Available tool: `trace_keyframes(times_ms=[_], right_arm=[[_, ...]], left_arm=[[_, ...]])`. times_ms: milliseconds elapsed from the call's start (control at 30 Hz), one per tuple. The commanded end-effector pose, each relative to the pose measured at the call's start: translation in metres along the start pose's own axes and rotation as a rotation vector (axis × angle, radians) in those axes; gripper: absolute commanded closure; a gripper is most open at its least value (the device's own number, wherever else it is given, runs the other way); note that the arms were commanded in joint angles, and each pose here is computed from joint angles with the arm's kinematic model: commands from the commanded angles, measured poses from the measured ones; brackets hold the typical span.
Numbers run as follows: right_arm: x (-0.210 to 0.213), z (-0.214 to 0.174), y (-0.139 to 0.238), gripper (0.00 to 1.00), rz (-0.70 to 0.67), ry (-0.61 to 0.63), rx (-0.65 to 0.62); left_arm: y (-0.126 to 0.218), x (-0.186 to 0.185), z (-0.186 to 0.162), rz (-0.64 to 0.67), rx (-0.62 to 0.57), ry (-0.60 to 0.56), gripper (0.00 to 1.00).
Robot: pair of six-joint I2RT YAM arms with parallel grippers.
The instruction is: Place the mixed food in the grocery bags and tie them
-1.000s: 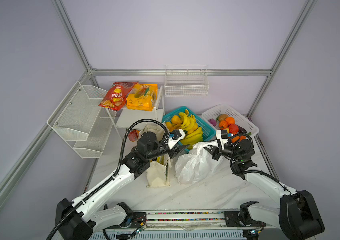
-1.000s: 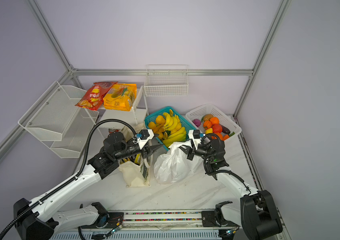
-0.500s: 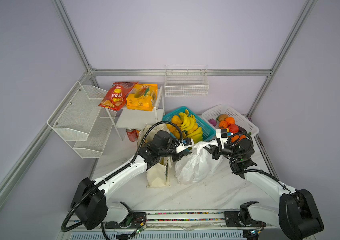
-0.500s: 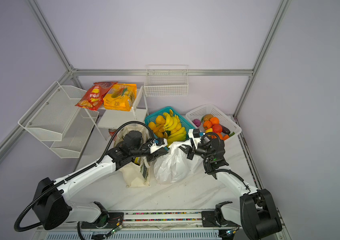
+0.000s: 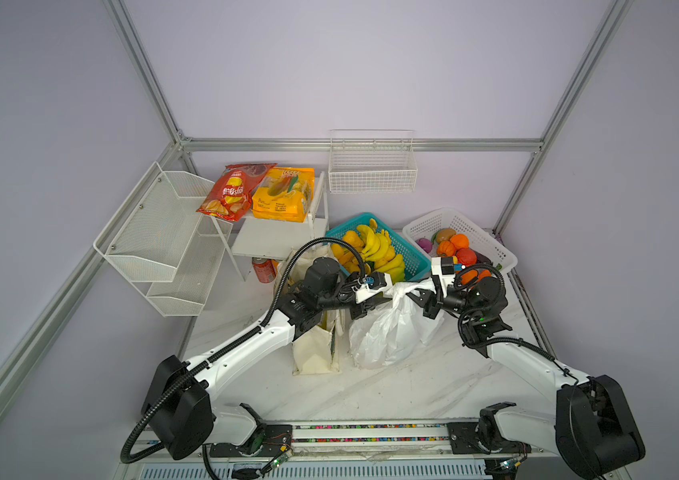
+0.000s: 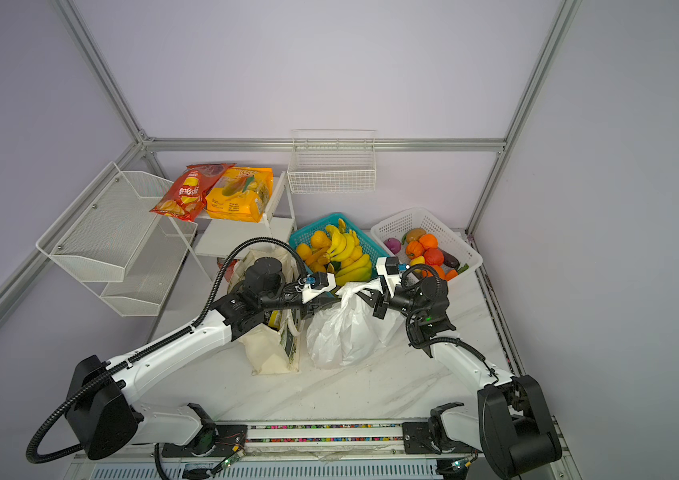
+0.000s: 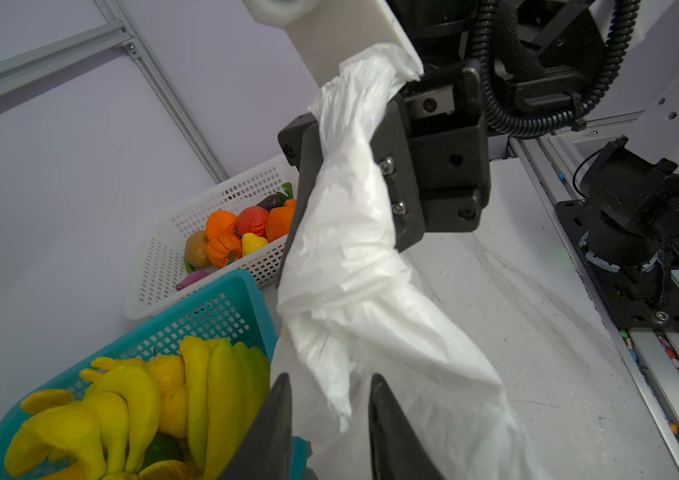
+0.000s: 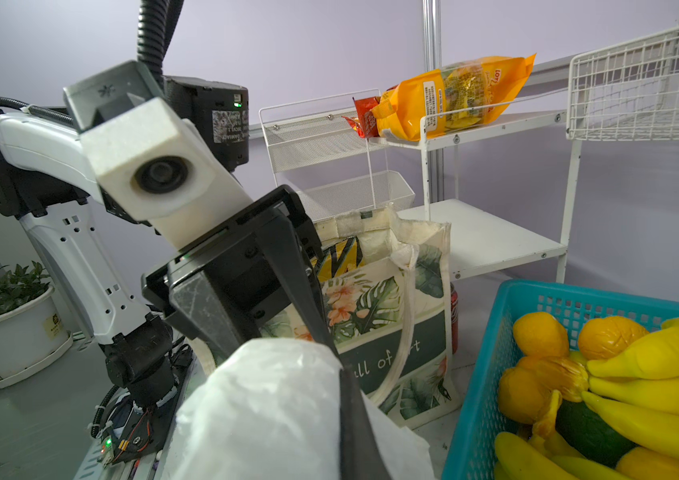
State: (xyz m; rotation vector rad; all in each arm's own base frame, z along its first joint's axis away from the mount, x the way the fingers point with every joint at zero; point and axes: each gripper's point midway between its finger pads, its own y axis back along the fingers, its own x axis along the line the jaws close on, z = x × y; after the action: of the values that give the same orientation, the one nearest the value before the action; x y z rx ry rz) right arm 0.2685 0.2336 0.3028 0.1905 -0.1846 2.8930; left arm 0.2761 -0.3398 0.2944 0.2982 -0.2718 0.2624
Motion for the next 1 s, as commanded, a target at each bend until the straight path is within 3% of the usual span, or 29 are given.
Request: trace_keyframes(times_ms=[0,533,667,867,967], right_arm=[[0.002,0.01,0.0,1.0,0.014,0.043,-0.024],[-0.001,0.007,-0.001,1.0,0.003,0.037,-0.008],[-0.002,0.007,-0.001,1.0,0.0,0.035,-0.007],[-0.018,0.003,0.0,1.0,-0.1,0.025,0.018],[-0.032,-0.004,0.005,0.78,-0.201,0.013,0.057]], left_arm=[[0.012,0.01,0.056,0.021,-0.143,-0.066,0.75],[0.005,0.009,0.057,0.012,-0.139,-0.065,0.89],[0.004,0.009,0.056,0.015,-0.134,-0.063,0.99],[0.006,0.024,0.042,0.117,-0.077,-0.023,1.0],[0.006,0.035,0.026,0.191,-0.021,0.02,1.0]])
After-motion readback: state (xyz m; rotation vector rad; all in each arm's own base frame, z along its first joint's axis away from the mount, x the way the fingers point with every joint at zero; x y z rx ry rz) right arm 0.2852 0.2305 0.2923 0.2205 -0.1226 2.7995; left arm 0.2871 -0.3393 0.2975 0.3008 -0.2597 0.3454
